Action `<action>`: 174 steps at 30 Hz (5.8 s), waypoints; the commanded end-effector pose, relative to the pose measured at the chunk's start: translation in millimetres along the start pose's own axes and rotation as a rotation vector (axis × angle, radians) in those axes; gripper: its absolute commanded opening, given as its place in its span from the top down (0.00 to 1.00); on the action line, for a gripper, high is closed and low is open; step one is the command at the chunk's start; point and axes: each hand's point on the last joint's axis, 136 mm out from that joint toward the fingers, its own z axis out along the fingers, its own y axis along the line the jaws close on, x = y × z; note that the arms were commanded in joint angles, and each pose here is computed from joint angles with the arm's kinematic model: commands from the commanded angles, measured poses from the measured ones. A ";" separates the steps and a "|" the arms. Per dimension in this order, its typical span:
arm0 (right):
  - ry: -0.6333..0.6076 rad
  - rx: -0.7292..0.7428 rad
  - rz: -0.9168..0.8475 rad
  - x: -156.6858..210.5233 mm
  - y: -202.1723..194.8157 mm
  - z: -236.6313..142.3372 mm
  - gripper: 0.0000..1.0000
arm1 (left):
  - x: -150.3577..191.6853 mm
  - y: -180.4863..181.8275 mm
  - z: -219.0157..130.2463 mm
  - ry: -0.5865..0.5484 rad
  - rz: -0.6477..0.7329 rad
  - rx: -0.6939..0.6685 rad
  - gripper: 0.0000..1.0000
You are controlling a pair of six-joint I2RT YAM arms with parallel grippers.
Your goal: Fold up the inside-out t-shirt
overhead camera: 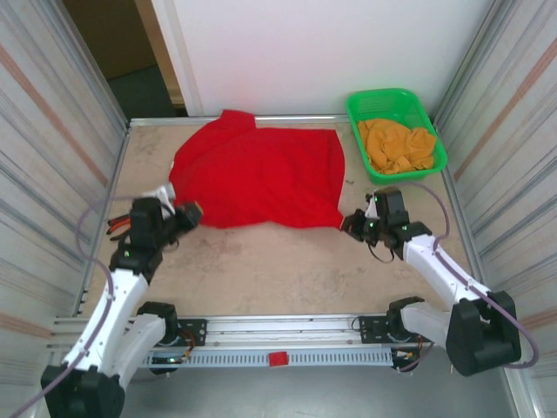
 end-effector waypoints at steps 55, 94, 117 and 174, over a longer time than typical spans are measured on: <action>0.202 0.283 0.070 -48.4 -47.0 113.8 0.60 | 17.7 88.8 128.7 0.233 -0.180 -0.467 0.33; 0.205 0.244 -0.113 -42.7 -11.5 79.2 0.59 | -8.3 58.2 173.1 0.265 -0.192 -0.371 0.35; 0.229 0.179 -0.114 88.8 62.2 84.5 0.60 | -157.2 44.3 342.3 0.267 -0.036 -0.349 0.38; 0.037 0.131 0.003 42.2 0.4 -11.2 0.41 | 239.7 -76.7 84.8 0.549 1.025 -0.139 0.75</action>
